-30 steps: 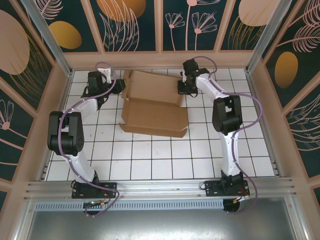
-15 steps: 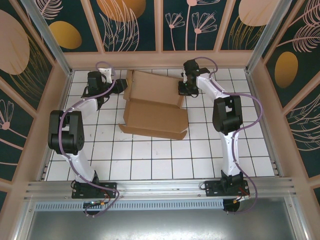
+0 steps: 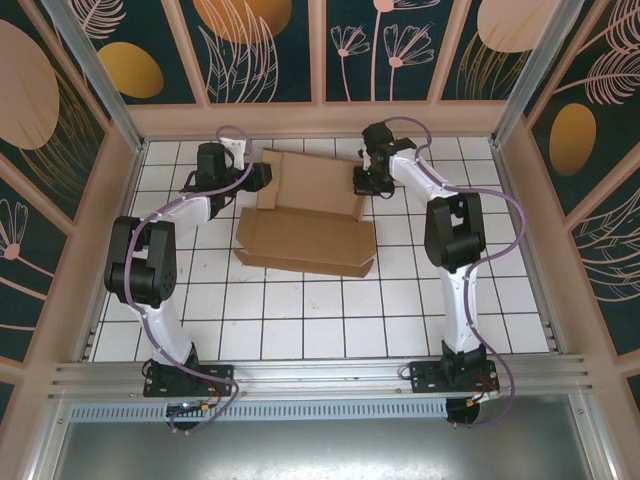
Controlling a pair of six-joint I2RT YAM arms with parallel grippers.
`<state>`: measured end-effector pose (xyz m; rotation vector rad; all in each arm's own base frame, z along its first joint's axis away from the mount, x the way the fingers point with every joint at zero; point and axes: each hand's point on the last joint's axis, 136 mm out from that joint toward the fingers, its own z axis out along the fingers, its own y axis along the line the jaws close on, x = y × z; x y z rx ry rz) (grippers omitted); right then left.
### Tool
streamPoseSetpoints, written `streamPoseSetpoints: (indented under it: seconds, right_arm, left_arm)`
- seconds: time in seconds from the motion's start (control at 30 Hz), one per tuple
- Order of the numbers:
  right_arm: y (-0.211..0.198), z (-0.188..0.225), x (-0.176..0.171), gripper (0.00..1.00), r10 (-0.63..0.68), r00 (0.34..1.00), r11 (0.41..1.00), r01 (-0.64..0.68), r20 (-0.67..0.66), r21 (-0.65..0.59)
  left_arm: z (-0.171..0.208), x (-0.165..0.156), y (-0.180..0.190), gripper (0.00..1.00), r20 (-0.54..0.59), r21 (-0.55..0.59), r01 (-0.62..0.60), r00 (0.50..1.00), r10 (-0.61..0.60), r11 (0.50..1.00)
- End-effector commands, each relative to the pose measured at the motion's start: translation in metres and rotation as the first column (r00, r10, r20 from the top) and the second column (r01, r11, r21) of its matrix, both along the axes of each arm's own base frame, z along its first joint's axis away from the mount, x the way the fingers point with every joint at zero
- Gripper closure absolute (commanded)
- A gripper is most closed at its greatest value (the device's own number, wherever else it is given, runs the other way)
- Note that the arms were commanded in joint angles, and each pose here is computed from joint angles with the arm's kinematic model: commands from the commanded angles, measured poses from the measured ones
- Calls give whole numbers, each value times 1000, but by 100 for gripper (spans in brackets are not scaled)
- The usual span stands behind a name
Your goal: Fold the paper box
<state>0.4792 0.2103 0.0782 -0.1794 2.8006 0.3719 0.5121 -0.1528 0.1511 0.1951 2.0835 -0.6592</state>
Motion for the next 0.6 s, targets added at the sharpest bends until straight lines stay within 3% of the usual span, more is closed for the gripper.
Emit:
streamPoseSetpoints:
  seconds: [0.0, 0.57]
  right_arm:
    - [5, 28, -13, 97, 40, 998, 999, -40, 38, 8]
    - [-3, 50, -7, 97, 12, 991, 1000, -10, 137, -16]
  left_arm:
    - [-3, 12, 20, 46, 20, 92, -85, 996, 83, 992]
    - [-42, -4, 20, 47, -30, 213, -99, 994, 107, 972]
